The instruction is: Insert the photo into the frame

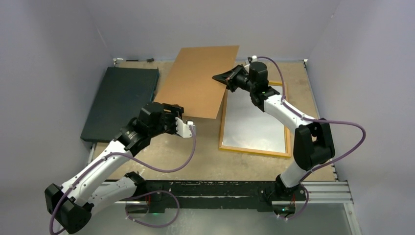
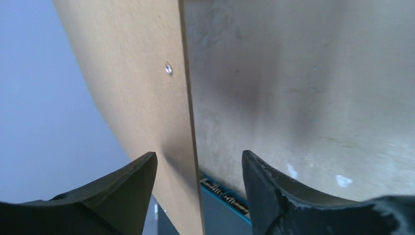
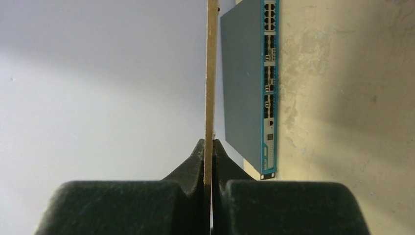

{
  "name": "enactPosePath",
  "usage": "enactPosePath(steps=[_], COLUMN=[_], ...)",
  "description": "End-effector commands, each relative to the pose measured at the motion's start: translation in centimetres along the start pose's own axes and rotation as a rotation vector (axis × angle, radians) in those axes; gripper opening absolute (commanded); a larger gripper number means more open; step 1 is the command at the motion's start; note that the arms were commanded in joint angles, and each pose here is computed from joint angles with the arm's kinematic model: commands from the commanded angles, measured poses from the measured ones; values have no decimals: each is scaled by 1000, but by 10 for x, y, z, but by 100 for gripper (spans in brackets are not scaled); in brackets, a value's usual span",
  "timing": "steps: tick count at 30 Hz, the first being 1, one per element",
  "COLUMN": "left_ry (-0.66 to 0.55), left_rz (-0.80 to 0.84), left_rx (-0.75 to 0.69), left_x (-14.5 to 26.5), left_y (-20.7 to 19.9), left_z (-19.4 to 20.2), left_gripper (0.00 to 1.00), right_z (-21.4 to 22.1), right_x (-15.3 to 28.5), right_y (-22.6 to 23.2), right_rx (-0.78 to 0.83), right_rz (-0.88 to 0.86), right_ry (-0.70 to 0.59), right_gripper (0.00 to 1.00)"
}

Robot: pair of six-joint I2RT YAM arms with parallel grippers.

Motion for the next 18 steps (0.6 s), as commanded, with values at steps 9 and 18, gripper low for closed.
enactPosePath(steps=[9,18], left_ry=[236,163], left_rz=[-463,-603], left_rx=[-158,-115], left_x=[-2,21], left_y=[55,96], left_z=[25,6], left_gripper=[16,0], right_z=[22,26], right_x=[31,38], right_y=[47,42], right_rx=[74,492], right_rz=[-179,-248], right_ry=[94,378], right_gripper=[4,62])
Point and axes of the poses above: each gripper's point midway between its finger pads, its own x axis back along the fingers, its own y axis along the line the jaws close on, z = x × y, the point moved 6 cm from there along x, back along the fingers, and after that the axes turned 9 degrees about -x, right-handed, at the moved point
